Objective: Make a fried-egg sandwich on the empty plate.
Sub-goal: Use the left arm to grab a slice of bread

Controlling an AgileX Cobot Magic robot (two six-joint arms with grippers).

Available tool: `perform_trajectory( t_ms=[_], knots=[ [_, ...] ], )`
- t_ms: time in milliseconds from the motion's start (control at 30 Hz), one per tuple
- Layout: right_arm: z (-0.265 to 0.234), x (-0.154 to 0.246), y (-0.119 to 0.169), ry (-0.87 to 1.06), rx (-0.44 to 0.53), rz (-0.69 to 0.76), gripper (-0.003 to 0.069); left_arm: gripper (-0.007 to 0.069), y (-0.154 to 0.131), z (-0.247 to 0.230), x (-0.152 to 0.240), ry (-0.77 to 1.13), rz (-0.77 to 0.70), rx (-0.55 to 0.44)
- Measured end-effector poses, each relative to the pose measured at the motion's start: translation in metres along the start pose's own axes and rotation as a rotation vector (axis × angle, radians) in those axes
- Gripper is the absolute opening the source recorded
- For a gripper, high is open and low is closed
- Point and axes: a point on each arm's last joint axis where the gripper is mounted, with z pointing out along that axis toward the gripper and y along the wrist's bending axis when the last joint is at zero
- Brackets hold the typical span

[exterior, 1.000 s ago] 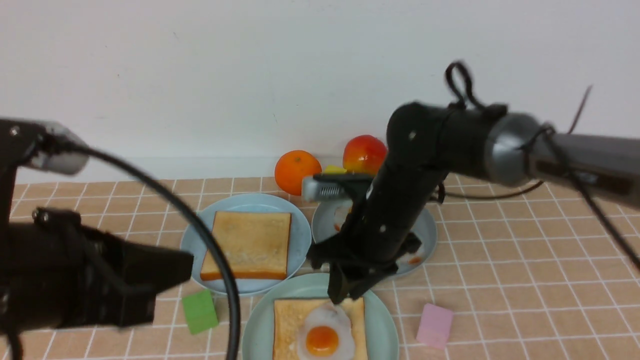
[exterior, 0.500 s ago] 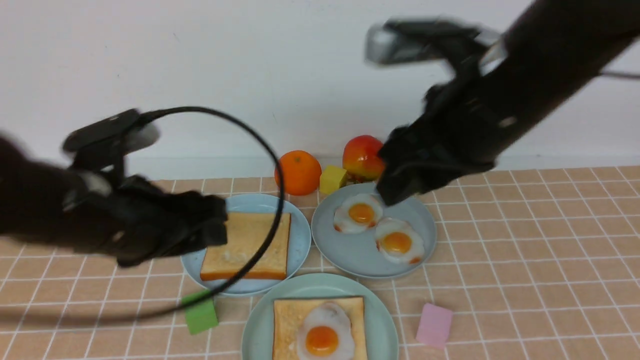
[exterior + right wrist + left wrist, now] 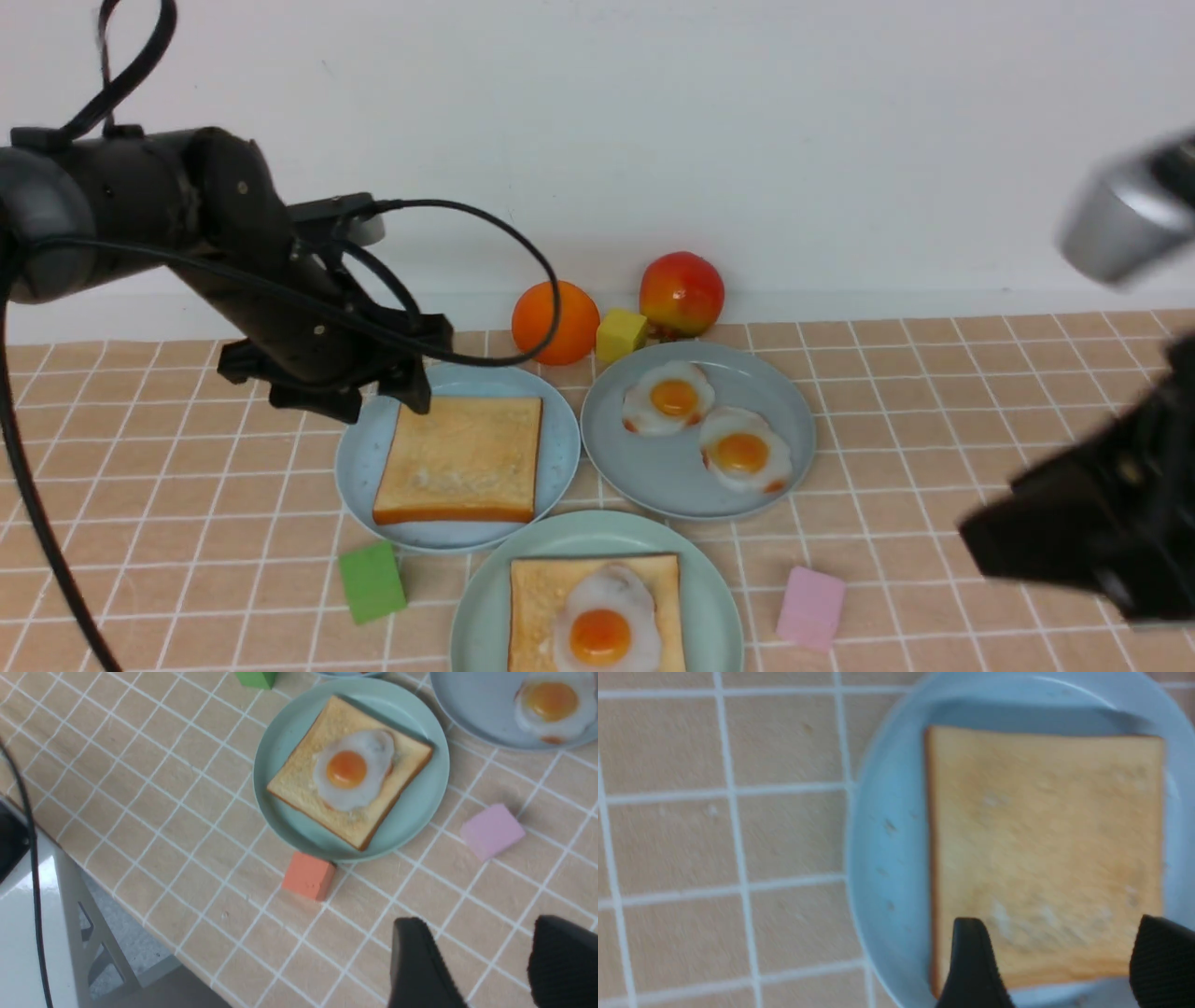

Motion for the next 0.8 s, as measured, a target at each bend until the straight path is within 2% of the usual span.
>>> perform_trajectory(
  t_ms=[133, 333, 433, 600, 667, 733, 800],
  knots=[
    [-0.007, 0.017, 0.001, -0.019, -0.001, -0.002, 0.0347, 0.0448, 0.017, 0.023, -0.001, 0.046, -0.044, 0.033],
    [-0.007, 0.021, 0.002, -0.027, -0.016, 0.006, 0.0347, 0.0441, 0.021, 0.065, 0.009, 0.140, -0.062, 0.087],
    [-0.007, 0.021, 0.003, -0.032, -0.027, 0.013, 0.0347, 0.0414, 0.021, 0.068, 0.007, 0.127, -0.060, 0.104],
    [-0.007, 0.021, 0.004, -0.033, -0.034, 0.017, 0.0347, 0.0267, 0.021, 0.069, 0.007, 0.127, -0.044, 0.102],
    [-0.007, 0.021, 0.004, -0.033, -0.034, 0.017, 0.0347, 0.0182, 0.021, 0.067, 0.007, 0.129, -0.040, 0.102],
    [-0.007, 0.021, 0.004, -0.033, -0.034, 0.017, 0.0347, 0.0056, 0.019, 0.059, 0.006, 0.124, -0.026, 0.102],
    [-0.007, 0.021, 0.004, -0.032, -0.034, 0.017, 0.0347, 0.0013, 0.016, 0.045, 0.003, 0.104, -0.017, 0.109]
  ],
)
